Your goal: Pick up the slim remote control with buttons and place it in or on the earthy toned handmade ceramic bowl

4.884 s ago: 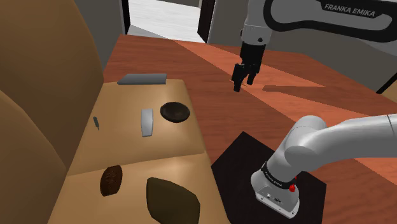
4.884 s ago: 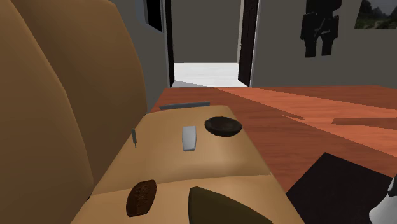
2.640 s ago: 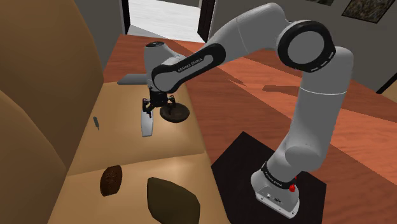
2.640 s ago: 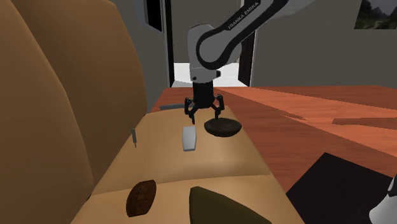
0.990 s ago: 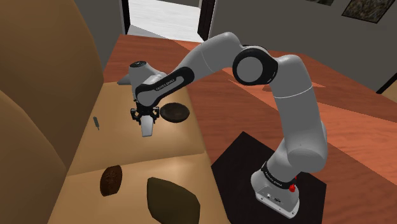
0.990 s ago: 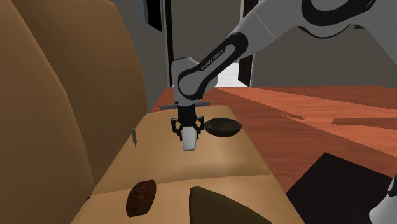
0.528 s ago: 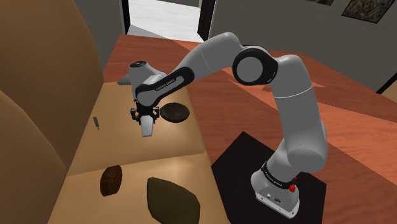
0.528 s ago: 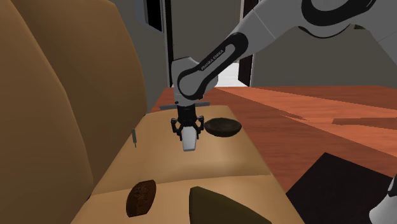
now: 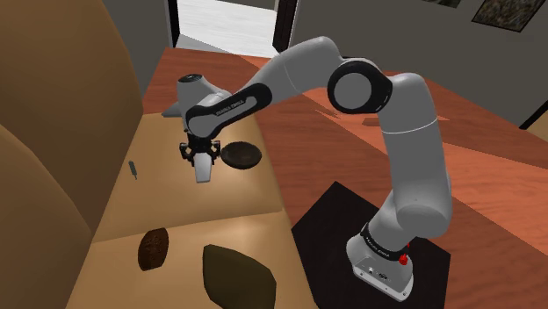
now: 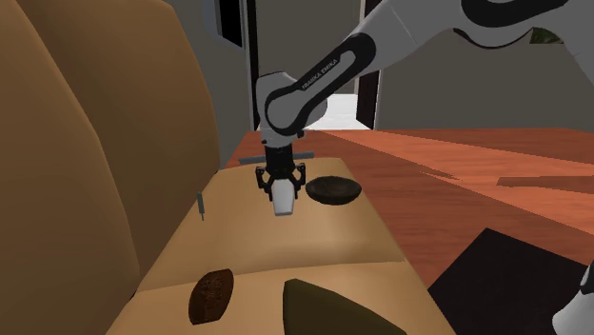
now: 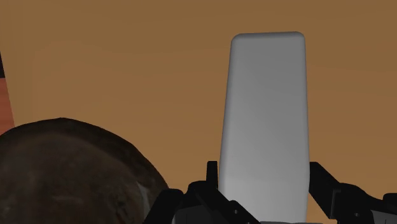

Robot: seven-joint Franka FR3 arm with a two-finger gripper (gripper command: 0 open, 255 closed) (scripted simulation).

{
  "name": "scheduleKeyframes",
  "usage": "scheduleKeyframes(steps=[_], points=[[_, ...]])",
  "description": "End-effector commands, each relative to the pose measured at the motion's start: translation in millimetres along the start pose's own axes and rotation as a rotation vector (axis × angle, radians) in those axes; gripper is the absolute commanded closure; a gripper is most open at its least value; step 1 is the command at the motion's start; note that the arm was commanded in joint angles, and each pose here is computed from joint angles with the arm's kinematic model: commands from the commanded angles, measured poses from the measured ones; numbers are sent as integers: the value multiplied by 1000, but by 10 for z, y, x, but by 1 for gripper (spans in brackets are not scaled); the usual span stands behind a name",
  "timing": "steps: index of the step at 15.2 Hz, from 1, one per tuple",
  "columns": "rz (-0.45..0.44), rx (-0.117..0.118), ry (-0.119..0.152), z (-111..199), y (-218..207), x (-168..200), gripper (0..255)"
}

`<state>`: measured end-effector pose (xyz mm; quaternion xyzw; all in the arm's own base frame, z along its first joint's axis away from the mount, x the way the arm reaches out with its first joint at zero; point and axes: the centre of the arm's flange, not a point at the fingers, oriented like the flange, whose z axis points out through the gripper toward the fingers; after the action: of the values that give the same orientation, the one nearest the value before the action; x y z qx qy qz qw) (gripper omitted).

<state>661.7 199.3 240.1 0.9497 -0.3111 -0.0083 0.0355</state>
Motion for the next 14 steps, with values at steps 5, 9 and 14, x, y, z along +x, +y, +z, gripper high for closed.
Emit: scheduleKeyframes(steps=[5,9,14], points=[[0,0,0,-317,13,-3,255],[0,0,0,-528,29,-2,255],[0,0,0,-791,48,0,255]])
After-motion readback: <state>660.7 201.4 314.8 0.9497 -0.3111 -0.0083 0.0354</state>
